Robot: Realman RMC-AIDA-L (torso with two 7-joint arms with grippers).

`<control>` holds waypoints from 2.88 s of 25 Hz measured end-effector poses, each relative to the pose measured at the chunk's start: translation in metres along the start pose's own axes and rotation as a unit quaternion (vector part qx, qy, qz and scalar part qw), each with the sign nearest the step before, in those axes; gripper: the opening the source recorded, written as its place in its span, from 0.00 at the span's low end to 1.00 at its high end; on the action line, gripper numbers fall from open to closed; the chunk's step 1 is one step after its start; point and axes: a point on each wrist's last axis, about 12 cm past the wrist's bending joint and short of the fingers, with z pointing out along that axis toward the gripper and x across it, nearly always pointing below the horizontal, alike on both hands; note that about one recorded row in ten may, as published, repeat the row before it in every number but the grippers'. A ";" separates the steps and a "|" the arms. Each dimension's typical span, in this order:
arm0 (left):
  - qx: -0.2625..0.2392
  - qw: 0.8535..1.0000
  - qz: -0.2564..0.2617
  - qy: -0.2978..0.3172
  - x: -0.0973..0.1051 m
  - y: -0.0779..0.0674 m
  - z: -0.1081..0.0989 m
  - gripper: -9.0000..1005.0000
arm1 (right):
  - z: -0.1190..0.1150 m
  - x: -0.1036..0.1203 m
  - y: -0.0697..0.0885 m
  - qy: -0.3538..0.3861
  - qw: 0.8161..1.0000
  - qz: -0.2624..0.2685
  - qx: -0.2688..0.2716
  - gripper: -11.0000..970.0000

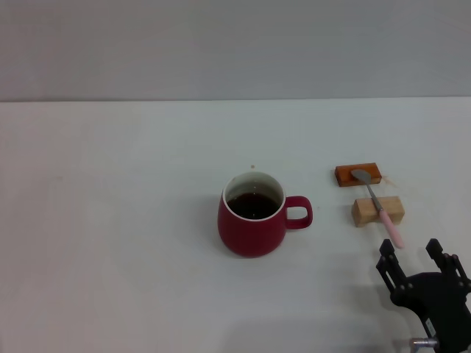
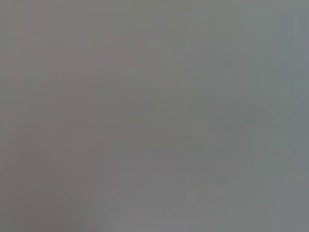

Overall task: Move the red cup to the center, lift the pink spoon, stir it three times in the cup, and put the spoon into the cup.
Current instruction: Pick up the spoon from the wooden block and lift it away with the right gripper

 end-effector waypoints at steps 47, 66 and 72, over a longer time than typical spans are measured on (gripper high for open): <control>0.011 1.000 -0.011 -0.012 -0.008 -0.018 0.010 0.84 | 0.048 -0.005 -0.009 0.030 0.998 -0.040 -0.035 0.76; 0.011 1.000 -0.002 -0.012 -0.007 -0.020 0.009 0.84 | 0.048 -0.005 -0.009 0.030 0.998 -0.040 -0.036 0.44; 0.011 1.000 -0.003 -0.011 -0.006 -0.020 0.008 0.84 | 0.048 -0.003 -0.008 0.036 0.998 -0.040 -0.037 0.42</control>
